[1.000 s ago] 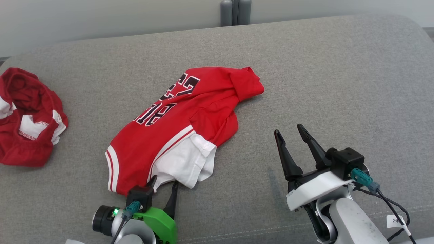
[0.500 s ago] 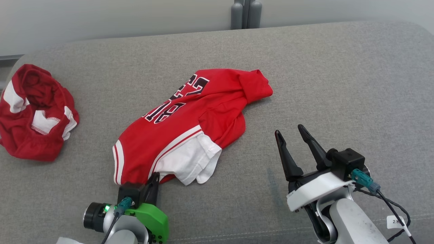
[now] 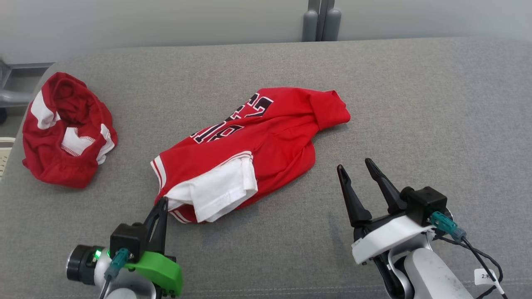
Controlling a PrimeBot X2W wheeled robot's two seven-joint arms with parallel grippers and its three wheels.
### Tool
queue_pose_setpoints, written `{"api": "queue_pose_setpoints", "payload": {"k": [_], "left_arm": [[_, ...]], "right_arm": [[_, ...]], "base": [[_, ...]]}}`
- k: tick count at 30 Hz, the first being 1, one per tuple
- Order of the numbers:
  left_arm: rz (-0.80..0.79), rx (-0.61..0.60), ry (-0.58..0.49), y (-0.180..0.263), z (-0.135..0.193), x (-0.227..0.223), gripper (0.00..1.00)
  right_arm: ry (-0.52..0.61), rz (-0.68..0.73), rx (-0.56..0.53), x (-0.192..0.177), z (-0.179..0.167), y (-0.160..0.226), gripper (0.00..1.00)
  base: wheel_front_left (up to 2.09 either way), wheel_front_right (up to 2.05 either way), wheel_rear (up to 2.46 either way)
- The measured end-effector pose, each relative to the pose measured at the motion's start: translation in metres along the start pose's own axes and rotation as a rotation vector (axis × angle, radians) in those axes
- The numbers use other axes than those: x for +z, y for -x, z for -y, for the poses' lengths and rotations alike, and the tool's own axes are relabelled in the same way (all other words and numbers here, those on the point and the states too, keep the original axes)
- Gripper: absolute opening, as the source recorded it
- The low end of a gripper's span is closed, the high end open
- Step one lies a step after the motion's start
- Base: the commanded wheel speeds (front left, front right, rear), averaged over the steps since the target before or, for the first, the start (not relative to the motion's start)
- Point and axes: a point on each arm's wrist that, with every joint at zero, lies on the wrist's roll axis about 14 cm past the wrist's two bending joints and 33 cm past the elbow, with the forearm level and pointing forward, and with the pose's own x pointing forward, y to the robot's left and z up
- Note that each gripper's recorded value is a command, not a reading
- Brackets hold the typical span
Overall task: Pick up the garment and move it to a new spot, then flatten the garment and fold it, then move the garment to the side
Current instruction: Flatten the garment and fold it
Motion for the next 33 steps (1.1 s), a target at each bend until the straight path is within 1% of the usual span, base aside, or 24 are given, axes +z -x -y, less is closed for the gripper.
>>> {"api": "queue_pose_setpoints", "payload": {"k": [3, 7, 10, 13, 14, 15, 19, 21, 25, 27, 33], "left_arm": [[-0.034, 0.016, 0.028, 0.017, 0.001, -0.009, 0.0], [-0.114, 0.045, 0.064, 0.038, -0.004, -0.033, 0.0], [-0.146, 0.043, 0.107, 0.046, 0.001, -0.045, 0.0], [-0.173, 0.055, 0.124, 0.051, 0.002, -0.057, 0.0], [-0.17, 0.062, 0.128, 0.052, 0.001, -0.057, 0.41], [-0.157, 0.074, 0.139, 0.052, 0.0, -0.056, 1.0], [-0.089, 0.122, 0.178, 0.049, -0.01, -0.041, 1.0], [-0.027, 0.148, 0.199, 0.048, -0.019, -0.025, 1.0], [0.063, 0.194, 0.189, 0.047, -0.032, 0.002, 1.0], [0.105, 0.225, 0.167, 0.049, -0.039, 0.014, 1.0], [0.197, 0.317, 0.145, 0.057, -0.057, 0.04, 1.0]], "right_arm": [[-0.004, -0.001, 0.01, -0.001, -0.004, -0.001, 1.0], [-0.007, -0.008, 0.017, -0.003, -0.006, -0.002, 1.0], [-0.005, -0.013, 0.02, -0.005, -0.007, -0.004, 1.0], [-0.001, -0.017, 0.03, -0.006, -0.01, -0.005, 1.0], [-0.001, -0.017, 0.034, -0.006, -0.011, -0.005, 1.0], [-0.001, -0.017, 0.036, -0.006, -0.012, -0.005, 1.0], [0.006, -0.018, 0.036, -0.006, -0.012, -0.006, 1.0], [0.011, -0.019, 0.031, -0.006, -0.01, -0.007, 1.0], [0.016, -0.016, 0.022, -0.005, -0.007, -0.009, 1.0], [0.025, -0.014, 0.017, -0.004, -0.005, -0.009, 1.0], [0.04, -0.008, -0.012, -0.001, 0.005, -0.01, 1.0]], "base": [[0.0, 0.0, 0.0], [0.0, 0.0, 0.0], [0.0, 0.0, 0.0], [0.0, 0.0, 0.0], [0.0, 0.0, 0.0], [0.0, 0.0, 0.0], [0.0, 0.0, 0.0], [0.0, 0.0, 0.0], [0.0, 0.0, 0.0], [0.0, 0.0, 0.0], [0.0, 0.0, 0.0]]}}
